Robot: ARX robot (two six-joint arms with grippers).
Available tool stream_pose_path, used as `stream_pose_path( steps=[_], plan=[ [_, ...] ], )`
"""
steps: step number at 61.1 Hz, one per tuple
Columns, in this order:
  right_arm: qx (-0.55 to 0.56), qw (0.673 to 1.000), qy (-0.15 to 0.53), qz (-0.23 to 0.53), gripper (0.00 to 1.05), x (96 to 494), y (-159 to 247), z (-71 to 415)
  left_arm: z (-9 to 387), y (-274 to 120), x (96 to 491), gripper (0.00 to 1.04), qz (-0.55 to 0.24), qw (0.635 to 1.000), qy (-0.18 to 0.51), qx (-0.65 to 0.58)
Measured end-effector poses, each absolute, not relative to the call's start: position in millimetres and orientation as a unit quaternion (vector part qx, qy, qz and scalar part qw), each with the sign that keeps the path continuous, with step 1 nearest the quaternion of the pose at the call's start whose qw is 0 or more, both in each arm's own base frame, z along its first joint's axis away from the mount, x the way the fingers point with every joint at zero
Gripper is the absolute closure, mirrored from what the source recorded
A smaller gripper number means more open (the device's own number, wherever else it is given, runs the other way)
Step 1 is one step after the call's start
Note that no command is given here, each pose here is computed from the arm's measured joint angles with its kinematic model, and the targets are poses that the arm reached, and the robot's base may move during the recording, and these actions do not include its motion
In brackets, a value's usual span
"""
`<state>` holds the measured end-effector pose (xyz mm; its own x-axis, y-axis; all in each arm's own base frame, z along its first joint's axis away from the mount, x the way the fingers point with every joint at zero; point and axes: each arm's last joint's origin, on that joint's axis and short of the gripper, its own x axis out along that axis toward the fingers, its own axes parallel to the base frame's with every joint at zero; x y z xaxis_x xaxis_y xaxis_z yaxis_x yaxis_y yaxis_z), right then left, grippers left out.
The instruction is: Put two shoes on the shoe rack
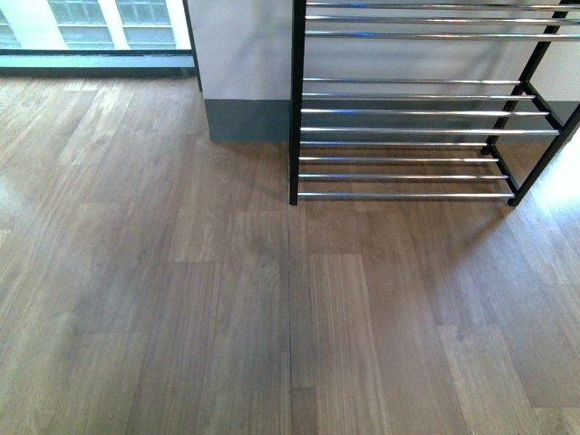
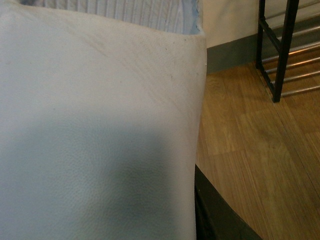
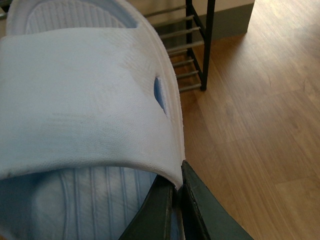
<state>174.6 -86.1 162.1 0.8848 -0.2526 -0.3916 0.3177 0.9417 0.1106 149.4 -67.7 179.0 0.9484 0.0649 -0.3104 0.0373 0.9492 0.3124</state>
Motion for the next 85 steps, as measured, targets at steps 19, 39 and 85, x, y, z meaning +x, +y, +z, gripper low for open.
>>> stream_pose_path(
  steps=[19, 39, 85],
  plan=[
    [0.086, 0.967, 0.189, -0.147, 1.03, 174.6, -86.0, 162.3, 178.9, -67.7, 149.4, 1.03, 0.007, 0.974, 0.161, 0.159],
    [0.086, 0.967, 0.189, -0.149, 1.03, 174.5, -86.2, 162.1, 178.8, -67.7, 149.4, 1.03, 0.007, 0.974, 0.161, 0.159],
    [0.086, 0.967, 0.189, -0.149, 1.03, 174.6, -86.2, 162.1, 178.7, -67.7, 149.4, 1.03, 0.007, 0.974, 0.161, 0.159]
  ],
)
